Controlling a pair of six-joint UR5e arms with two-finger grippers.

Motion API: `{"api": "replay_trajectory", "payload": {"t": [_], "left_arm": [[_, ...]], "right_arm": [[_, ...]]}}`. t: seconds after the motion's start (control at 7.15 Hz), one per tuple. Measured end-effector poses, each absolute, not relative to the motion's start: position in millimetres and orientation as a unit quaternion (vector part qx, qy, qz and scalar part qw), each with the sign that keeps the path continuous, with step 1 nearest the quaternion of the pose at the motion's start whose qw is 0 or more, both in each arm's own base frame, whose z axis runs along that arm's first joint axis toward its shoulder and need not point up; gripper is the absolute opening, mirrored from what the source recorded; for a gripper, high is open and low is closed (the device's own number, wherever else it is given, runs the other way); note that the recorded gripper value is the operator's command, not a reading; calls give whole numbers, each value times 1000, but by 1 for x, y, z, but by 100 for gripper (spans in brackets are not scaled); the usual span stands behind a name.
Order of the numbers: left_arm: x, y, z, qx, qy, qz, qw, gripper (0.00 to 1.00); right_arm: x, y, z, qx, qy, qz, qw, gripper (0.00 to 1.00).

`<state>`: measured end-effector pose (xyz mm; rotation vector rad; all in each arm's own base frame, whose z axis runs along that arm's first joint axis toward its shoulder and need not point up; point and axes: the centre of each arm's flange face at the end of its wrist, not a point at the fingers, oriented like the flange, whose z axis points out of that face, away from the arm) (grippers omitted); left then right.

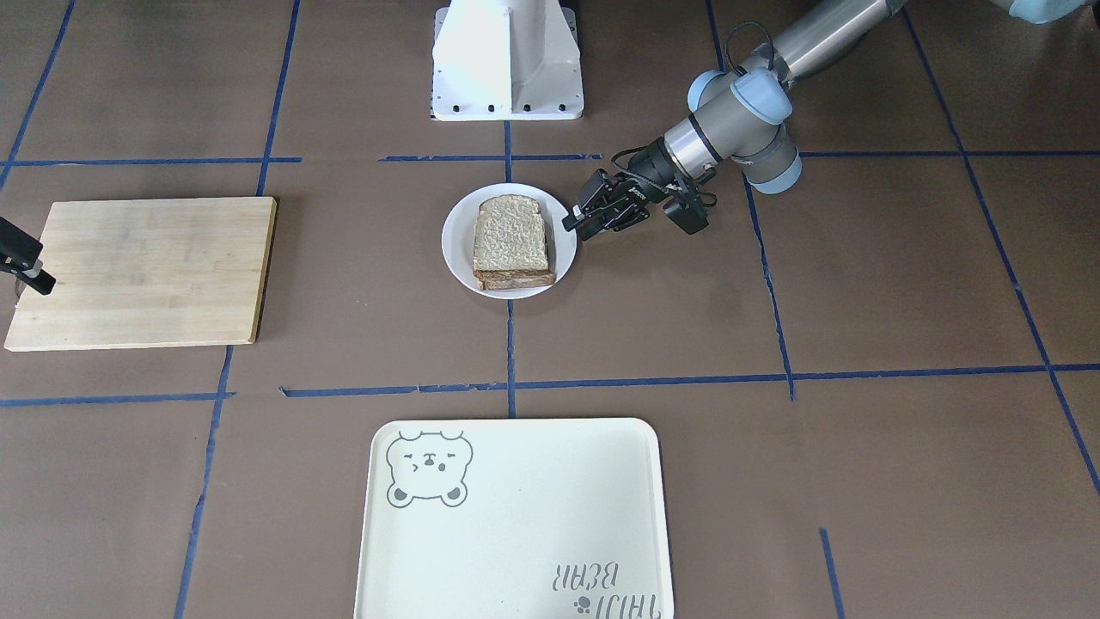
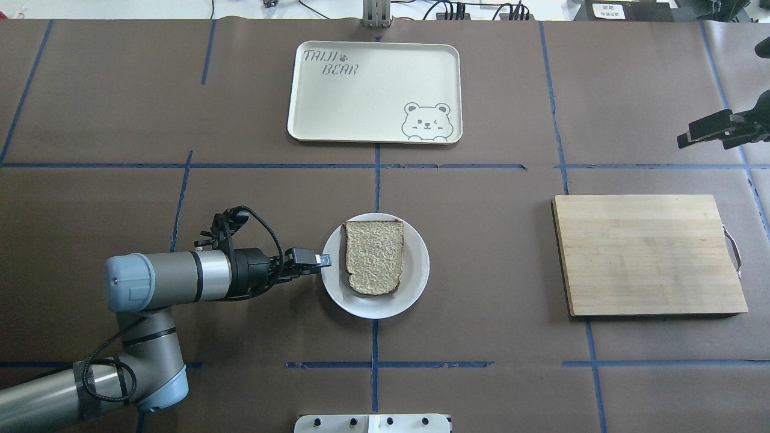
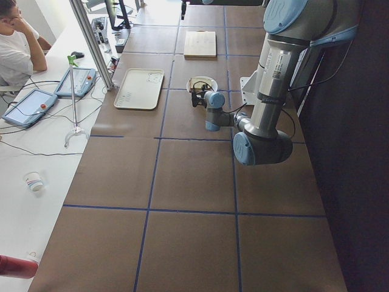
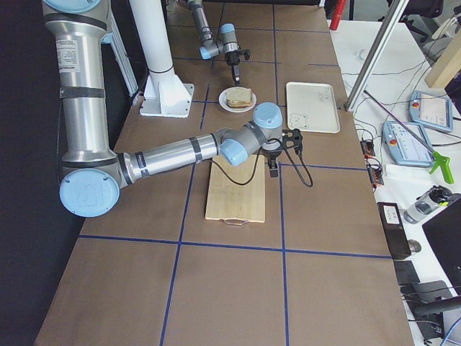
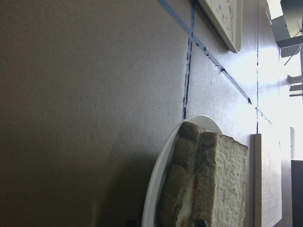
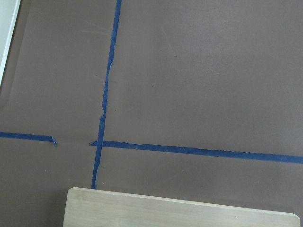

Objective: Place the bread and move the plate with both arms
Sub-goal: 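Lower the left gripper to the plate rim and grip it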

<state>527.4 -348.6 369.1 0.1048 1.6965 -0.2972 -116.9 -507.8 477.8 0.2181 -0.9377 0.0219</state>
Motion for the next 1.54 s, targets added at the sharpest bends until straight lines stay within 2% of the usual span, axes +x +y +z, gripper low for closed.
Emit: {"api": "replay_trajectory", "payload": {"t": [0.84, 0.98, 1.26, 1.4, 1.54], "left_arm": [[555, -341, 375, 45, 753, -129, 643, 43], [558, -339, 374, 43, 756, -127, 641, 38], [561, -337, 370, 42, 759, -124, 638, 5], [560, -336, 370, 42, 760, -124, 636, 0], [559, -336, 370, 42, 764, -123, 632, 0]], "right_arm": [[-117, -506, 481, 102, -450, 12, 887, 100], [-117, -506, 481, 102, -450, 12, 887, 100], [-117, -506, 481, 102, -449, 12, 888, 100], [-117, -506, 481, 103, -449, 12, 888, 100], [-117, -506, 481, 103, -449, 12, 888, 100]]}}
